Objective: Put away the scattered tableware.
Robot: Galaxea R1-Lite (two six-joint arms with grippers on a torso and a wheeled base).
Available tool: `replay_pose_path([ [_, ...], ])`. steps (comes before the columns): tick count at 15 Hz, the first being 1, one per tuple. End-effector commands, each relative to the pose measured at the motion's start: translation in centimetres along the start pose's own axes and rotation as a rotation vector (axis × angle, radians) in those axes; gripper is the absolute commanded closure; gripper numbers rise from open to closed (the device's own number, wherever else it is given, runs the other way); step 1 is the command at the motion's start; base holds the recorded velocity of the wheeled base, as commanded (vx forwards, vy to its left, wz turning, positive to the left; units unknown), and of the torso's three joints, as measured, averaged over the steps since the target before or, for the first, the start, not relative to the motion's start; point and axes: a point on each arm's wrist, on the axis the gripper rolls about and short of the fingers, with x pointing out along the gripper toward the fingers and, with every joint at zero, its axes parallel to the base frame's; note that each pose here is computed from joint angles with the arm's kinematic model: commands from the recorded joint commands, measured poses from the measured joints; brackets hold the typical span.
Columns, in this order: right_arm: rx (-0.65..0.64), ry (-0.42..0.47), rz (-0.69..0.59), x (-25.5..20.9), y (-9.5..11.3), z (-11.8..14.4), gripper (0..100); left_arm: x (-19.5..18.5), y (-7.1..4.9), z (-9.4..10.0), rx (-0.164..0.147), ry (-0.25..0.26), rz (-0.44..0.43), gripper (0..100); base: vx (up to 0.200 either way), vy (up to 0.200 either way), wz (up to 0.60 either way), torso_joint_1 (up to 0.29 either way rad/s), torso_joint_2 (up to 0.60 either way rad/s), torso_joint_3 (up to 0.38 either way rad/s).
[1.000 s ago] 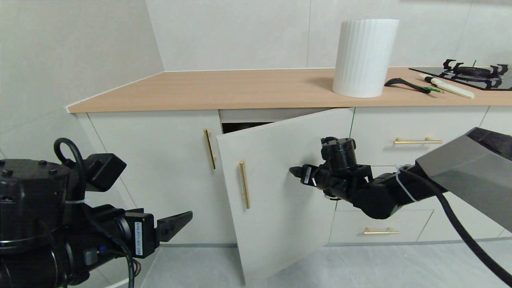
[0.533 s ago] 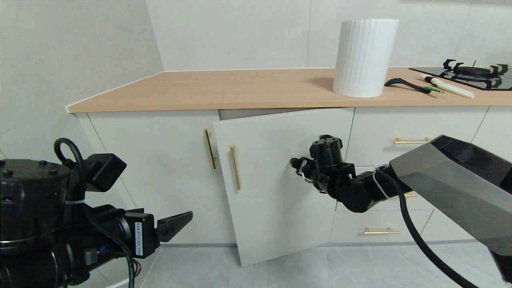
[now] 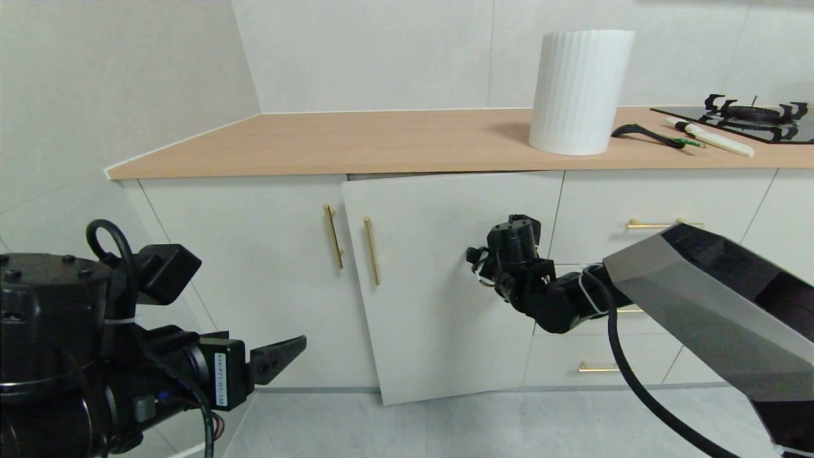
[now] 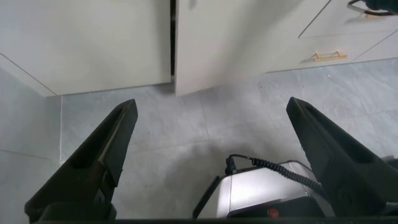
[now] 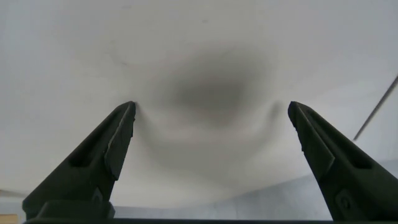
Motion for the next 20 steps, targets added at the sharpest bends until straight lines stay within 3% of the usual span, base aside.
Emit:
replay_pose_path([
  [1, 0.003, -0.011, -0.012, 0.6, -0.1, -0.2, 0, 0.1, 0.0, 0.0, 0.001, 0.002, 0.002, 0, 0.0, 0.0, 0.0, 0.0, 0.0, 0.0],
  [8, -0.002, -0.076, -0.139, 2.8, -0.5, 0.0, 0, 0.1, 0.0, 0.0, 0.0, 0.004, -0.001, 0, 0.0, 0.0, 0.0, 0.0, 0.0, 0.0],
  [14, -0.006, -0.071, -0.137, 1.7, -0.4, 0.7, 0, 0.1, 0.0, 0.0, 0.0, 0.004, -0.001, 0, 0.0, 0.0, 0.0, 0.0, 0.0, 0.0],
  [16, -0.031, 0.042, -0.046, -1.6, -0.2, 0.9, 0, 0.0, 0.0, 0.0, 0.0, 0.003, -0.001, 0, 0.0, 0.0, 0.0, 0.0, 0.0, 0.0],
  [19, -0.047, 0.339, 0.257, -9.0, -1.5, 2.4, 0, 0.1, 0.0, -0.1, 0.0, 0.004, -0.001, 0, 0.0, 0.0, 0.0, 0.0, 0.0, 0.0],
  [20, -0.039, 0.373, 0.334, -10.1, -1.4, 3.1, 0, 0.1, 0.0, -0.1, 0.0, 0.006, 0.0, 0, 0.0, 0.0, 0.0, 0.0, 0.0, 0.0],
])
